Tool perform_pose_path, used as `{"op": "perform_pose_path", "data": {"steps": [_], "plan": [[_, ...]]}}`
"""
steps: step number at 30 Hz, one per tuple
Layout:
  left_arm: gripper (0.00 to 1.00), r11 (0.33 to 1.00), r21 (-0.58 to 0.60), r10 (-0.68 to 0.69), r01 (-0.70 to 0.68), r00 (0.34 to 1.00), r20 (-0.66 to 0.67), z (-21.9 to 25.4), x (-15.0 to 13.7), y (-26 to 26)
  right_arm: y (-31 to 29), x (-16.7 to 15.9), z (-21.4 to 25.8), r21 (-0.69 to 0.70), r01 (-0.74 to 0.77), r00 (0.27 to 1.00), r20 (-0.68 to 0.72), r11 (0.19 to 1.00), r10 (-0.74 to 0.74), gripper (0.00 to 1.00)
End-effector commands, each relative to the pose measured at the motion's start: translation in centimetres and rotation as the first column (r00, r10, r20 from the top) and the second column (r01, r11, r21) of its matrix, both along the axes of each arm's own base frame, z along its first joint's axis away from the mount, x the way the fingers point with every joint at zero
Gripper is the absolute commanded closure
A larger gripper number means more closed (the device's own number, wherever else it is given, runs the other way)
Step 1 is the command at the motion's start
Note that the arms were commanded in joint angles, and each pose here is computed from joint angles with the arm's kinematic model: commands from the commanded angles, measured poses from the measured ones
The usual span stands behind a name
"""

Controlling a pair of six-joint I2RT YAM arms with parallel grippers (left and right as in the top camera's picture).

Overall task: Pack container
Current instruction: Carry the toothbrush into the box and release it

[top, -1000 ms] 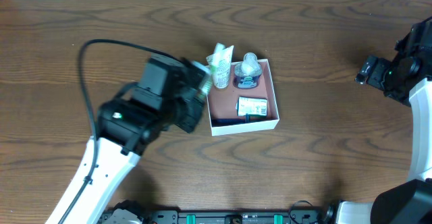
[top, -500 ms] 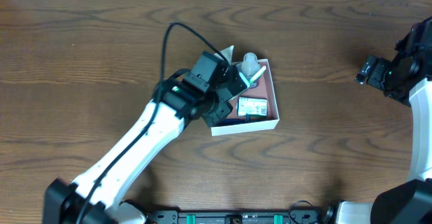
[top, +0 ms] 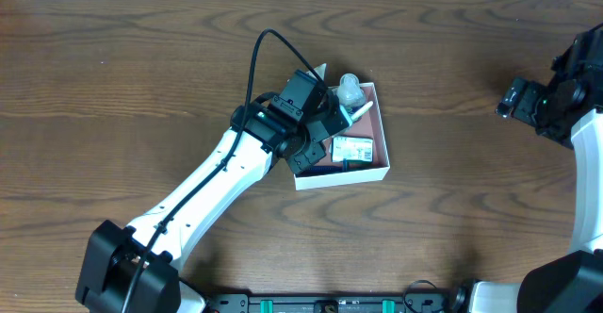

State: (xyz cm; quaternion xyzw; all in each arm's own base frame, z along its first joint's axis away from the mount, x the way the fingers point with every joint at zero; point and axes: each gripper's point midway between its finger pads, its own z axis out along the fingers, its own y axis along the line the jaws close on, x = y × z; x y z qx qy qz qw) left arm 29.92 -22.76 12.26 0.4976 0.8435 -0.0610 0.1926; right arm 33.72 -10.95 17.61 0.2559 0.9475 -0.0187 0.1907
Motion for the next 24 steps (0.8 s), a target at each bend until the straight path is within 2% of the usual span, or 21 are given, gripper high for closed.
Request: {"op": "perform_pose_path", "data": {"steps": [1,2,5,14,18,21,23,24], "plan": [[0.4,1.0,0.008,-0.006,0.006,1.0,0.015,0.0,0.3,0.0,-0.1,0.0,0.0,0.004,0.014,1.0,0.002,1.0,-0.014,0.01],[0.31,1.0,0.006,-0.006,0.006,1.0,0.018,0.0,0.4,-0.1,-0.2,0.0,0.0,0.004,0.014,1.0,0.002,1.0,-0.014,0.01],[0.23,1.0,-0.001,-0.006,0.006,1.0,0.027,0.1,0.6,-0.2,-0.2,0.0,0.0,0.004,0.014,1.0,0.002,1.0,-0.014,0.01],[0.22,1.0,-0.026,-0.004,0.005,0.998,0.062,1.5,0.7,-0.3,-0.2,0.0,0.0,0.004,0.014,1.0,0.002,1.0,-0.014,0.01],[0.22,0.997,-0.074,0.02,-0.012,0.993,0.112,4.4,0.2,0.1,-0.2,0.0,0.0,0.004,0.014,1.0,0.002,1.0,-0.014,0.01],[0.22,0.995,-0.099,0.024,-0.01,0.989,0.146,7.1,-1.3,1.1,-0.2,0.0,0.0,0.004,0.014,1.0,0.002,1.0,-0.014,0.01],[0.15,0.992,-0.122,0.045,-0.026,0.986,0.158,8.9,-2.6,2.0,-0.2,0.0,0.0,0.004,0.014,1.0,0.002,1.0,-0.014,0.01],[0.07,0.991,-0.133,0.055,-0.033,0.985,0.163,9.6,-3.2,2.5,-0.2,0.0,0.0,0.004,0.014,1.0,0.002,1.0,-0.014,0.01]]}}
